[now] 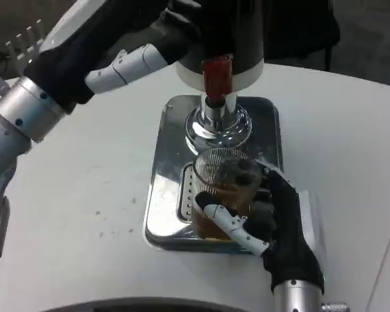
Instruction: Grasp the cup under the faucet to collect the drink, then remove the cup.
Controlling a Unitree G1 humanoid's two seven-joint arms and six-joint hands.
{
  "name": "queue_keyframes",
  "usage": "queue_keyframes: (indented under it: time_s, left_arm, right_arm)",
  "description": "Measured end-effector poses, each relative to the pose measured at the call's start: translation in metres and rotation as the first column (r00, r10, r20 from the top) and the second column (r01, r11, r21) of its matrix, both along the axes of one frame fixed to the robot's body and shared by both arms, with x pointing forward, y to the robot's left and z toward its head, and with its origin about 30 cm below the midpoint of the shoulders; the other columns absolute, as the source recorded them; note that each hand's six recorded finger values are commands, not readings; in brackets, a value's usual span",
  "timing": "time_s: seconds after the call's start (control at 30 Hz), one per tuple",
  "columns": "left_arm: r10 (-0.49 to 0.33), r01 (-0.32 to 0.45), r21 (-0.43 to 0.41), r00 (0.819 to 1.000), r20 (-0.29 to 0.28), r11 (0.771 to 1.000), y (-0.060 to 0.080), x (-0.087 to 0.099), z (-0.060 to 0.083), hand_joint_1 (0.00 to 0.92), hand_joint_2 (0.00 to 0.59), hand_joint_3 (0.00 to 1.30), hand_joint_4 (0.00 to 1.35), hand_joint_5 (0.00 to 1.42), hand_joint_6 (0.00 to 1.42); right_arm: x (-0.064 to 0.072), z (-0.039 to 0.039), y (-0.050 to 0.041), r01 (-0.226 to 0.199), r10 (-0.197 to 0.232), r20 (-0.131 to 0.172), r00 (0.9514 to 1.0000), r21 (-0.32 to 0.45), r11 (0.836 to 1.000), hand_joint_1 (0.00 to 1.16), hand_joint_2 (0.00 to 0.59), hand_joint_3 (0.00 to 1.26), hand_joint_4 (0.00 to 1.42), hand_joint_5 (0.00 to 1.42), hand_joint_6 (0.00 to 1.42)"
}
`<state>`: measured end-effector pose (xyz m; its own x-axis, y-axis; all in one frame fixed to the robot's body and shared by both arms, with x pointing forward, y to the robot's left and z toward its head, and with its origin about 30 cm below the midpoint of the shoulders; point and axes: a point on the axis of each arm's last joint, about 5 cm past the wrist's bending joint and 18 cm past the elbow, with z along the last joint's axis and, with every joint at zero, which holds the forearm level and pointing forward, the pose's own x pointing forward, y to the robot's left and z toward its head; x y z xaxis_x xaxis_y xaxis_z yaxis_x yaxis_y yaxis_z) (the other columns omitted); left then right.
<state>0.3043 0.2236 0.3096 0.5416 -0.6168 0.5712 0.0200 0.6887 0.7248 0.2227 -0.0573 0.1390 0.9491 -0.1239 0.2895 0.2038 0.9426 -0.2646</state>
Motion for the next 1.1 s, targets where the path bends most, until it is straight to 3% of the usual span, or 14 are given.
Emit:
queue_keyframes:
  time_s: [0.1, 0.33, 0.53, 0.8, 1.1]
  left_arm:
    - [0.004, -0.003, -0.025, 1.0, 0.015, 1.0, 0.006, -0.005, 0.0, 0.0, 0.108, 0.38, 0.41, 0.5, 0.52]
    - [0.074, -0.071, -0.105, 0.997, 0.024, 0.992, 0.029, -0.026, -0.007, 0.0, 0.108, 0.39, 0.42, 0.52, 0.52]
    - [0.163, -0.163, -0.143, 0.987, -0.013, 0.976, 0.048, -0.042, -0.017, 0.0, 0.108, 0.39, 0.43, 0.52, 0.54]
    - [0.277, -0.287, -0.134, 0.957, -0.086, 0.949, 0.07, -0.065, -0.036, 0.0, 0.108, 0.4, 0.43, 0.52, 0.54]
    - [0.372, -0.387, -0.094, 0.917, -0.143, 0.917, 0.083, -0.088, -0.053, 0.0, 0.109, 0.39, 0.41, 0.49, 0.51]
  right_arm:
    - [-0.004, -0.0014, -0.0011, -0.004, 0.004, -0.007, 1.0, 0.002, 1.0, 0.8, 0.215, 0.58, 0.65, 0.78, 0.75]
    - [-0.01, 0.0025, -0.0041, -0.007, 0.007, 0.02, 0.9998, -0.003, 1.0, 0.8, 0.211, 0.59, 0.66, 0.78, 0.76]
    - [-0.014, -0.0026, -0.0077, -0.014, 0.014, -0.004, 0.9999, -0.02, 1.0, 0.8, 0.211, 0.59, 0.66, 0.8, 0.77]
    - [-0.017, -0.0017, -0.0104, -0.016, 0.016, -0.001, 0.9999, -0.022, 1.0, 0.81, 0.211, 0.61, 0.67, 0.81, 0.78]
    - [-0.021, -0.0012, -0.0125, -0.015, 0.016, 0.005, 0.9999, -0.033, 0.999, 0.81, 0.203, 0.62, 0.69, 0.82, 0.8]
